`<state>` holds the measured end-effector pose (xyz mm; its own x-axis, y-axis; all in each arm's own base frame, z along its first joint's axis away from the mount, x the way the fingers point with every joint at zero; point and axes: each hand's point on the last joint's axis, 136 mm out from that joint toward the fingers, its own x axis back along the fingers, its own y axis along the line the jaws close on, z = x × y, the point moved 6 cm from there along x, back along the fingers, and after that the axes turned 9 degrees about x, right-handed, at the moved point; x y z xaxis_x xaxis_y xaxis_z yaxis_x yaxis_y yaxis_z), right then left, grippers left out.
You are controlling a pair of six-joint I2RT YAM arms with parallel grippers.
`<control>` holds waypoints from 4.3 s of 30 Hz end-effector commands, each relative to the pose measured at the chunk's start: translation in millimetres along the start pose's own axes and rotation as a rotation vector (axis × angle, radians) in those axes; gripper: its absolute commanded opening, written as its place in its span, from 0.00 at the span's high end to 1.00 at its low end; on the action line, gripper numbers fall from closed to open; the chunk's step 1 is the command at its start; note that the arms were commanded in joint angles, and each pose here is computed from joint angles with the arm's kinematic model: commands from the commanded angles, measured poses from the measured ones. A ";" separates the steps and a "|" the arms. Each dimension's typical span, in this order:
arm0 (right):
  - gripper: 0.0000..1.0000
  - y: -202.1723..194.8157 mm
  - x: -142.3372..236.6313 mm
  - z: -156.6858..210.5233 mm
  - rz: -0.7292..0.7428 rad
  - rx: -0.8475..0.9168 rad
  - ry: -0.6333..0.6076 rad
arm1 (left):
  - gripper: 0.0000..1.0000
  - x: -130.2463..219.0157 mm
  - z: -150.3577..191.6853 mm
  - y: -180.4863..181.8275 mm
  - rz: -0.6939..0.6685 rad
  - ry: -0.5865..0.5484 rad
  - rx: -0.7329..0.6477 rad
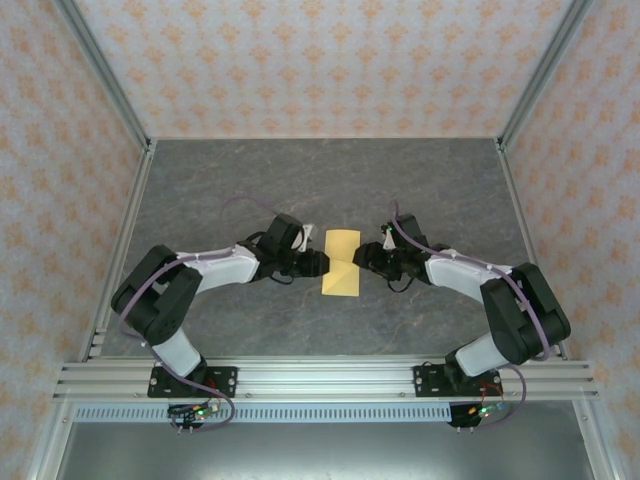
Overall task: Fold a paper plane with a square sheet of paper (fold left side to right side)
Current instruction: Turn over the paper at the center of the table.
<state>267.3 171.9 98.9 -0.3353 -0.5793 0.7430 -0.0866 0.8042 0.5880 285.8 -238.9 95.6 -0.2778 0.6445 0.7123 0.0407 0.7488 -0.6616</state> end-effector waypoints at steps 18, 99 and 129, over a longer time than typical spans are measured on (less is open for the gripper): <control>0.42 6.5 -2.9 -2.9 -0.045 0.014 0.001 | 0.89 -13.9 -23.3 -1.4 -0.060 -0.035 -0.050; 0.92 206.4 182.3 -68.8 -0.941 0.255 -0.355 | 0.80 223.1 -38.8 -162.9 0.837 -0.433 -0.007; 0.14 13.3 279.9 -13.7 0.676 0.115 -0.836 | 1.00 109.7 18.9 -81.9 -1.114 -0.427 -0.547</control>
<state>192.7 34.9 323.5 -0.9026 0.1032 0.4180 0.1891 0.9672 0.1697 233.6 -255.0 213.1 -0.6451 -0.1292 0.7531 0.0630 0.9732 0.2210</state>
